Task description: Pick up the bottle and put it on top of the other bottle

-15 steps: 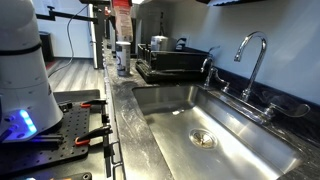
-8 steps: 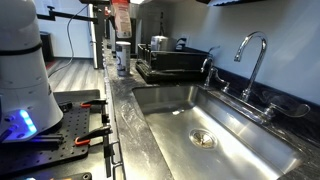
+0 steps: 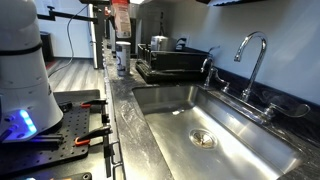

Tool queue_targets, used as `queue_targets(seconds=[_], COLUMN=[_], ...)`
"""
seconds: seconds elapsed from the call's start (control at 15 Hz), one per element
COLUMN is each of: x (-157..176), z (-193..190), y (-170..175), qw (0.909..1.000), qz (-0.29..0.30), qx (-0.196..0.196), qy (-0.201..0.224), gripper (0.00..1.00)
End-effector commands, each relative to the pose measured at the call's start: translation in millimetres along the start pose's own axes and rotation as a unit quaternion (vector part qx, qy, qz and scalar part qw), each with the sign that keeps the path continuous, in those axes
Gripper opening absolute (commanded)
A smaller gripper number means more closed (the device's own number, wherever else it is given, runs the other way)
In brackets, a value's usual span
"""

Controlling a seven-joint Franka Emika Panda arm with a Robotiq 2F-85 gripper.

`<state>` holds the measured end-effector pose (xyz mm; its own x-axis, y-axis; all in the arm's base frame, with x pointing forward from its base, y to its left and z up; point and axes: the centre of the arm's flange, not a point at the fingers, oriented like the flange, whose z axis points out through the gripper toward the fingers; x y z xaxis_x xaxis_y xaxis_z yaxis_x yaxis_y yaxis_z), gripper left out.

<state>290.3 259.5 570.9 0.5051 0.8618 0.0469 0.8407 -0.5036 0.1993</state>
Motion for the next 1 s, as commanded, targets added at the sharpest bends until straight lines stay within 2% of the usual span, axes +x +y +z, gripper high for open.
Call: queue_targets(seconds=[0.0,0.67,0.93], x=[2.5,39.5,47.4], z=[1.2,6.1,9.3], y=[-0.6,-10.7,-17.9], qw=[1.0000,0.9989,0.9984], qz=[0.000,-0.023,-0.033], qx=[-0.002,-0.006,0.006], qy=[0.000,0.040,0.045], gripper=[0.56,0.56,0.56])
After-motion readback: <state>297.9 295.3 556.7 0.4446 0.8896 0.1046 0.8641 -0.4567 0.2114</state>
